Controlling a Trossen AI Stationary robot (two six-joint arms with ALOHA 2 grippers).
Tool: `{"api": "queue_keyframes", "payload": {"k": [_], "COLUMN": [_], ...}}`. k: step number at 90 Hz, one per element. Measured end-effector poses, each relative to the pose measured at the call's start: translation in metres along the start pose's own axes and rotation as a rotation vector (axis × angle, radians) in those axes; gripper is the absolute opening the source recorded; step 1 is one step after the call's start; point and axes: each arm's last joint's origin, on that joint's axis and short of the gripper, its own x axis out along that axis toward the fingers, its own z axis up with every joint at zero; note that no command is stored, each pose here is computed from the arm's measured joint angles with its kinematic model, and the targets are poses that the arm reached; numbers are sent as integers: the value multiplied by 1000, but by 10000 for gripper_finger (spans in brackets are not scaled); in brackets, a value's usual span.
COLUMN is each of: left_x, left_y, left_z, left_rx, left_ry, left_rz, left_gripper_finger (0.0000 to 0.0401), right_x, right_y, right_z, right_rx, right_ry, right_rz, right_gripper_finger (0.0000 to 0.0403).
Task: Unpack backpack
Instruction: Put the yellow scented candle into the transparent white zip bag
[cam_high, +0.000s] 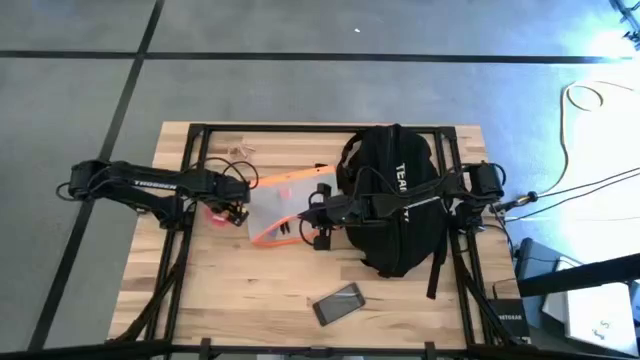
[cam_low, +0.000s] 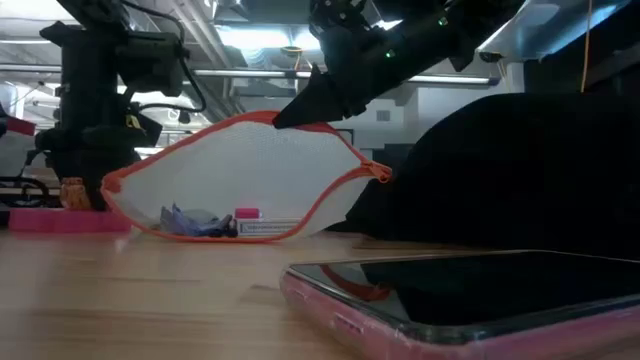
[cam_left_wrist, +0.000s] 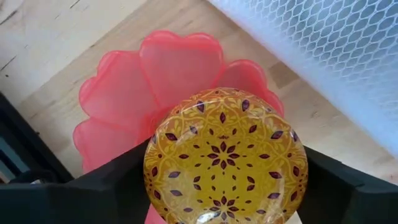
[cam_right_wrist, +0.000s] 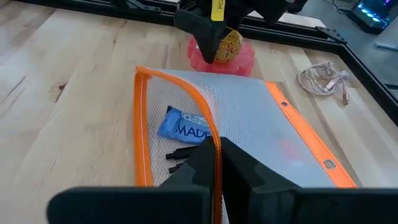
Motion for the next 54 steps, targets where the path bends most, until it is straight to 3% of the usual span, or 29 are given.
{"api": "queue_keyframes", "payload": {"k": [14,37,54], "left_x": [-9,-47,-84], "left_y": [-3,-15,-35], "left_z": [5,25,28], "left_rx": [24,71,219], "left_ry": [-27,-166,-281], "left_rz": [1,-31,-131], "left_gripper_finger": [286,288,289], "right_x": [0,0,0], "right_y": [0,0,0], "right_z": [0,0,0], "right_rx": [0,0,0], "right_ry": [0,0,0], "right_rz": [0,0,0], "right_gripper_finger": [0,0,0]}}
